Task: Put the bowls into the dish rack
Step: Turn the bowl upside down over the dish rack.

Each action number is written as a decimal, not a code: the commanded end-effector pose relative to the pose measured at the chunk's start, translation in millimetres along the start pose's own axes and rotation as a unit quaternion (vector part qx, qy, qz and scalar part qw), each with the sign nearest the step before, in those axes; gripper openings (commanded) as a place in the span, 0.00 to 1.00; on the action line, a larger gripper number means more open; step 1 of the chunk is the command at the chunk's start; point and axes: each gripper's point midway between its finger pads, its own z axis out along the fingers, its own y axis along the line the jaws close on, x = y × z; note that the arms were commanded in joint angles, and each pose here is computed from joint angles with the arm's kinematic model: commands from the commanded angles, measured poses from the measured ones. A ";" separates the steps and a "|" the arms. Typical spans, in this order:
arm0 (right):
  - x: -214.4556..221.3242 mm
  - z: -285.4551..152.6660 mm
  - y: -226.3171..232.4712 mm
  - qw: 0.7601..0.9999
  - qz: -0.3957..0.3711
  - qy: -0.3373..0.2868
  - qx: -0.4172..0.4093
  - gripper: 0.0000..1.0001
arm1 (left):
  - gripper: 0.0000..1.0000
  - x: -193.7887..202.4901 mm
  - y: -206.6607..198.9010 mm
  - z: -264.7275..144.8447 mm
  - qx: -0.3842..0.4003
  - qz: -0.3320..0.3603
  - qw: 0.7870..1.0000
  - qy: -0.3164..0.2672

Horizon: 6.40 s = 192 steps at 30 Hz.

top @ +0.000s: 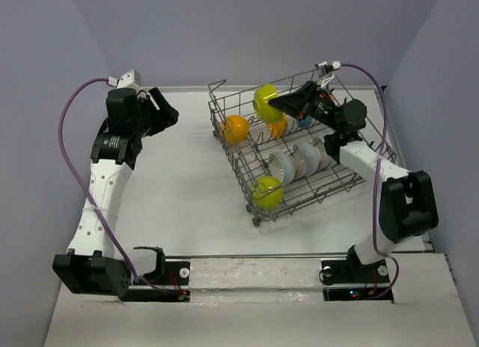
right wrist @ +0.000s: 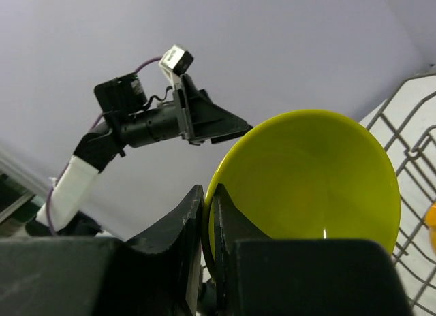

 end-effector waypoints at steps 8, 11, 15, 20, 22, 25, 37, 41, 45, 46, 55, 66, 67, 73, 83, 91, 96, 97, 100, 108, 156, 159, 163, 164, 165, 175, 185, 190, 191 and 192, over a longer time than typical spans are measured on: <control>23.2 -5.8 -15.0 0.996 0.071 0.023 -0.048 0.01 | 0.73 -8.7 -7.6 -6.3 0.021 0.002 1.000 -0.021; 27.9 -6.2 -25.5 0.994 0.094 0.025 -0.046 0.01 | 0.73 -8.0 -7.4 -5.9 0.021 0.002 1.000 -0.019; 38.6 -6.4 -47.9 0.993 0.109 0.039 -0.021 0.01 | 0.73 -7.3 -7.3 -5.7 0.021 0.002 1.000 -0.018; 63.1 3.6 -69.9 0.990 0.115 0.077 0.025 0.01 | 0.72 -6.9 -8.2 -5.5 0.024 0.002 1.000 -0.017; 64.7 4.3 -74.2 0.989 0.125 0.079 0.025 0.01 | 0.72 -6.6 -8.3 -5.2 0.025 0.002 1.000 -0.017; 70.9 6.7 -78.0 0.987 0.137 0.086 0.025 0.01 | 0.72 -6.3 -8.5 -5.2 0.026 0.003 1.000 -0.017; 99.0 11.0 -103.9 0.976 0.179 0.114 0.051 0.01 | 0.72 -5.0 -8.6 -7.4 0.028 0.003 0.999 -0.018; 105.4 13.7 -107.8 0.974 0.182 0.124 0.059 0.01 | 0.72 -5.1 -9.8 -8.5 0.031 0.002 0.999 -0.018; 113.2 15.4 -110.4 0.970 0.191 0.134 0.062 0.01 | 0.72 -5.1 -9.1 -8.8 0.030 0.003 0.999 -0.018; 114.9 15.4 -114.2 0.969 0.195 0.136 0.067 0.01 | 0.72 -4.9 -9.6 -8.8 0.031 0.002 0.999 -0.018; 131.4 15.8 -123.5 0.962 0.212 0.151 0.083 0.01 | 0.72 -3.5 -9.4 -8.4 0.031 0.003 0.999 -0.016; 144.5 13.6 -134.7 0.955 0.228 0.160 0.102 0.01 | 0.72 -2.9 -9.2 -9.7 0.032 0.004 0.999 -0.017; 145.6 12.9 -136.2 0.954 0.230 0.160 0.105 0.01 | 0.72 -3.3 -8.5 -9.6 0.030 0.003 0.999 -0.017; 151.0 9.6 -144.5 0.950 0.235 0.164 0.125 0.01 | 0.72 -1.9 -8.9 -9.5 0.032 0.004 0.999 -0.015; 154.5 4.8 -160.9 0.942 0.223 0.171 0.181 0.01 | 0.72 -2.0 -9.5 -9.5 0.033 0.004 0.999 -0.015; 147.3 2.0 -175.8 0.940 0.185 0.163 0.235 0.08 | 0.72 -1.8 -9.9 -10.4 0.034 0.003 0.999 -0.015; 142.6 -1.5 -183.2 0.936 0.166 0.157 0.268 0.09 | 0.72 -2.3 -9.9 -11.4 0.034 0.004 0.999 -0.016; 140.4 -2.0 -185.3 0.935 0.162 0.151 0.276 0.09 | 0.72 -2.3 -10.0 -11.4 0.034 0.003 0.999 -0.016; 138.5 -4.5 -188.9 0.932 0.154 0.148 0.291 0.09 | 0.72 -1.9 -10.1 -11.5 0.034 0.003 0.999 -0.014; 136.0 -10.2 -194.9 0.925 0.143 0.144 0.320 0.13 | 0.72 -2.9 -10.8 -13.3 0.035 0.003 0.999 -0.016; 122.2 -53.2 -220.9 0.888 0.087 0.133 0.432 0.32 | 0.72 -1.9 -11.4 -13.5 0.038 0.003 0.999 -0.015; 121.7 -53.4 -221.9 0.887 0.085 0.132 0.433 0.32 | 0.72 -1.8 -11.7 -13.7 0.039 0.003 0.999 -0.015; 118.6 -55.6 -226.0 0.887 0.083 0.130 0.436 0.32 | 0.72 -1.7 -11.8 -14.3 0.039 0.003 0.999 -0.015; 118.4 -55.7 -226.2 0.886 0.083 0.130 0.437 0.33 | 0.72 -2.0 -12.0 -14.3 0.039 0.003 0.999 -0.016; 118.7 -56.0 -227.3 0.886 0.081 0.131 0.437 0.33 | 0.72 -1.7 -11.8 -14.3 0.039 0.003 0.999 -0.015; 124.5 -61.9 -232.6 0.877 0.084 0.144 0.451 0.35 | 0.72 -0.2 -12.5 -13.1 0.043 0.004 0.999 -0.014; 118.7 -57.5 -231.6 0.879 0.075 0.147 0.448 0.35 | 0.72 1.3 -13.0 -13.2 0.046 0.004 0.999 -0.012; 110.5 -52.8 -227.2 0.882 0.064 0.143 0.444 0.35 | 0.72 1.2 -13.4 -13.8 0.047 0.004 0.999 -0.013; 109.4 -51.8 -226.1 0.883 0.062 0.143 0.442 0.35 | 0.72 0.9 -13.6 -13.8 0.047 0.004 0.999 -0.013; 104.3 -48.4 -224.0 0.885 0.059 0.140 0.441 0.36 | 0.72 0.9 -13.6 -13.8 0.047 0.004 0.999 -0.013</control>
